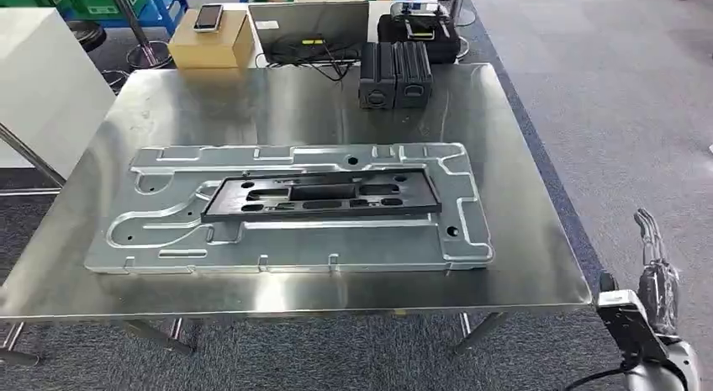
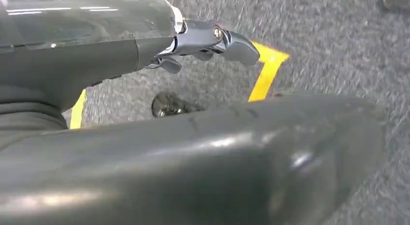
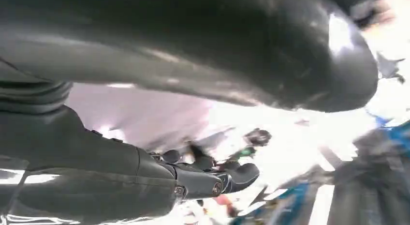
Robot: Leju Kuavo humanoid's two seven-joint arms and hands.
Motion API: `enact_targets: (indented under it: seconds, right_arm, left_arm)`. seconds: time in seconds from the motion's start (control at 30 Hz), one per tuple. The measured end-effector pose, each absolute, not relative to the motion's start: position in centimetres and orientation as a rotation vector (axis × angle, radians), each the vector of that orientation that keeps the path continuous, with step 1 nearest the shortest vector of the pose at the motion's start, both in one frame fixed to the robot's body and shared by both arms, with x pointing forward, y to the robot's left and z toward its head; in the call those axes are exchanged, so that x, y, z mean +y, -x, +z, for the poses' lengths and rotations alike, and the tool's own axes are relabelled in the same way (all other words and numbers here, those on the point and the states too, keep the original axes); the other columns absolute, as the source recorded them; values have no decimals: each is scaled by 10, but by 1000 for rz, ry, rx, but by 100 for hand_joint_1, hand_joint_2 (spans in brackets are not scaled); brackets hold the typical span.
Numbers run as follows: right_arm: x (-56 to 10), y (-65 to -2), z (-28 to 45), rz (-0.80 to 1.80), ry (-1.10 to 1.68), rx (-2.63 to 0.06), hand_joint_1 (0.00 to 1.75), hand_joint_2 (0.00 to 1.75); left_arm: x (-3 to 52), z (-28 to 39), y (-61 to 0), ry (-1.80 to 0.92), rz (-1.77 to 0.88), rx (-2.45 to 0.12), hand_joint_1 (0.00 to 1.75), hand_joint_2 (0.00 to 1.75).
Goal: Take the parts from the cabinet and place them on the table.
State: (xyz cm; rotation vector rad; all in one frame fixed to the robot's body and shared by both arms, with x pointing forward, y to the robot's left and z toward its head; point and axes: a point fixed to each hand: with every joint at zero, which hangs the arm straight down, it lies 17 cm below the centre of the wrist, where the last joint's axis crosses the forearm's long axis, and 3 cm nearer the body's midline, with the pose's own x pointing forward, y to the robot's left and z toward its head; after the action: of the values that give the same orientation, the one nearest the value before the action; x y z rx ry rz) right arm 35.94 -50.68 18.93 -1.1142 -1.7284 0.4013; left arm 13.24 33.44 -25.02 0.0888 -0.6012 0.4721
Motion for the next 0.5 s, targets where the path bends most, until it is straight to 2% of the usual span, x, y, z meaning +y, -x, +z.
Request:
enact_targets:
  seconds: [0.2, 0.5]
  right_arm:
    - [-550, -328, 172, 373, 1228, -1608, 0, 0]
    - [-570, -308, 179, 380, 1386, -1524, 0, 0]
  left_arm:
    - [333, -252, -131, -93, 472, -588, 0, 0]
    - [329, -250, -141, -85, 473, -601, 0, 0]
